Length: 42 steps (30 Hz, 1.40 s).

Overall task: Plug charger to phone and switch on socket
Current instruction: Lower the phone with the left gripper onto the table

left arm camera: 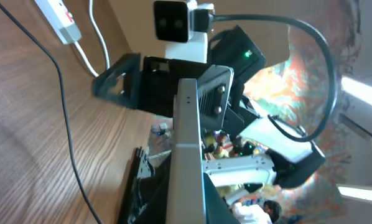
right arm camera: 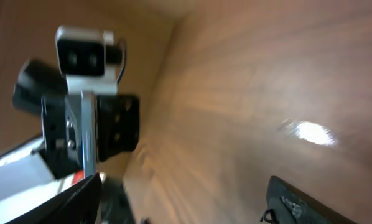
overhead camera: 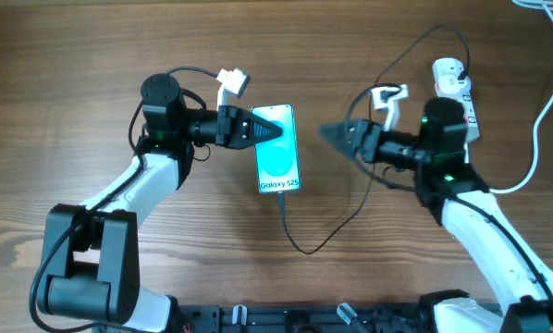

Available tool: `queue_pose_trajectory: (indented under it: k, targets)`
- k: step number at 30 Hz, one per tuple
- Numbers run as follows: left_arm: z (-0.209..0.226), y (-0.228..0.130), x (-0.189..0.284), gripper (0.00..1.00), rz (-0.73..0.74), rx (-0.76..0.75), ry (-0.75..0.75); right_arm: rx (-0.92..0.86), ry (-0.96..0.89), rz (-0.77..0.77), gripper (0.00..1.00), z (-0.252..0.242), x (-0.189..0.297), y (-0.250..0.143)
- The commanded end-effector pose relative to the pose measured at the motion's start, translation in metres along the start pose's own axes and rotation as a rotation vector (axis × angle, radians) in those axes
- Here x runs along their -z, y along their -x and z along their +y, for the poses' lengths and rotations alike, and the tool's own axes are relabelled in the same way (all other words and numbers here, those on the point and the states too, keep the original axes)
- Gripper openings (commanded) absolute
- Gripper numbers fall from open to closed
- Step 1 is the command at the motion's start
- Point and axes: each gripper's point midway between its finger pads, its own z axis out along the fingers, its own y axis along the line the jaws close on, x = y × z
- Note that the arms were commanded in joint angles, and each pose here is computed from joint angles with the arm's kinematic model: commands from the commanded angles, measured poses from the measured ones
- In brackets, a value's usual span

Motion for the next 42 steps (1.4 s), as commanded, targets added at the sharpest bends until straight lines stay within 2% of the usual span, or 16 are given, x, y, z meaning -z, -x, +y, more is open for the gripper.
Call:
queue_pose_trajectory:
  k: [1, 6, 10, 13, 16, 23, 28, 32, 35, 37, 42]
  targets:
    - [-0.022, 0.049, 0.003, 0.04, -0.132, -0.071, 0.043, 0.105, 0.008, -0.108, 0.86, 0.023, 0.026, 0.028]
    - [-0.080, 0.105, 0.006, 0.04, -0.224, -0.239, 0.050, 0.151, 0.004, -0.175, 0.87, 0.047, 0.054, 0.034]
    - [-0.107, 0.125, 0.001, 0.04, -0.211, -0.274, 0.058, 0.175, -0.021, -0.232, 0.87, 0.059, 0.075, 0.036]
    - [-0.110, 0.135, -0.004, 0.04, -0.196, -0.262, 0.065, 0.194, -0.065, -0.269, 0.87, 0.060, 0.088, 0.035]
    - [-0.092, 0.141, -0.012, 0.04, -0.177, -0.203, 0.068, 0.154, -0.177, -0.293, 0.87, 0.046, 0.098, 0.028]
    - [0.002, 0.144, -0.022, 0.04, -0.176, 0.048, 0.139, 0.059, -0.395, -0.276, 0.89, 0.008, 0.114, 0.002]
    - [0.059, 0.125, -0.028, 0.04, -0.177, 0.148, 0.294, 0.012, -0.462, -0.263, 0.90, -0.006, 0.118, -0.006]
    - [0.086, 0.078, -0.029, 0.04, -0.045, 0.133, 0.401, 0.022, -0.478, -0.254, 0.90, -0.009, 0.119, -0.008]
    - [0.112, 0.054, -0.015, 0.04, 0.006, 0.148, 0.556, 0.000, -0.507, -0.244, 0.90, -0.015, 0.121, -0.013]
    - [0.132, 0.033, 0.000, 0.04, 0.083, 0.113, 0.697, -0.022, -0.533, -0.232, 0.90, -0.020, 0.123, -0.018]
    - [0.139, 0.011, -0.004, 0.04, 0.220, -0.019, 0.719, -0.045, -0.572, -0.225, 0.91, -0.027, 0.126, -0.023]
